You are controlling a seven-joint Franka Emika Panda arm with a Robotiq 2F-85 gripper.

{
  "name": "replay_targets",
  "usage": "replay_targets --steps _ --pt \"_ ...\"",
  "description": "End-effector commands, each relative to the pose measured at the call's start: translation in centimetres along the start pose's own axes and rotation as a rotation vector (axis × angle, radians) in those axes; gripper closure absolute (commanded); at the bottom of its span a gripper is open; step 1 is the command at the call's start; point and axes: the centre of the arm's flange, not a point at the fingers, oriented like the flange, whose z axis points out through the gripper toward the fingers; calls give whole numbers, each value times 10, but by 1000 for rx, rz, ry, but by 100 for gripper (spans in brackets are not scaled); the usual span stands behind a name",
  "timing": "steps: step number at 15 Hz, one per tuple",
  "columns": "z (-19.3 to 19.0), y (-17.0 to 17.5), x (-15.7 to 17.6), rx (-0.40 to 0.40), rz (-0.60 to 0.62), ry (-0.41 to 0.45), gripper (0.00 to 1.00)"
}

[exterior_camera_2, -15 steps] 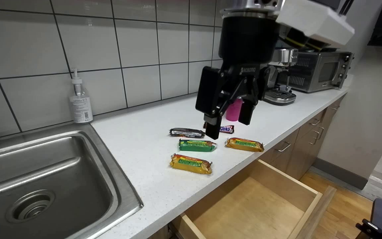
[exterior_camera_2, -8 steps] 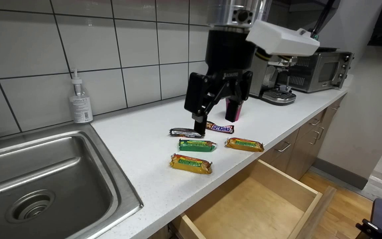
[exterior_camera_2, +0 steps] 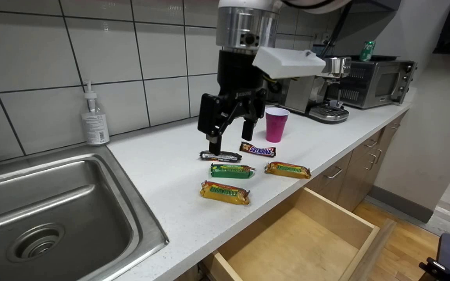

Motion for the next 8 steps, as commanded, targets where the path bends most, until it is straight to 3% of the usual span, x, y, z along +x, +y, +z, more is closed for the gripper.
replay_targets --steps 1,8 --pt "10 15 38 -8 -97 0 0" --pt "35 20 61 9 -262 -18 0"
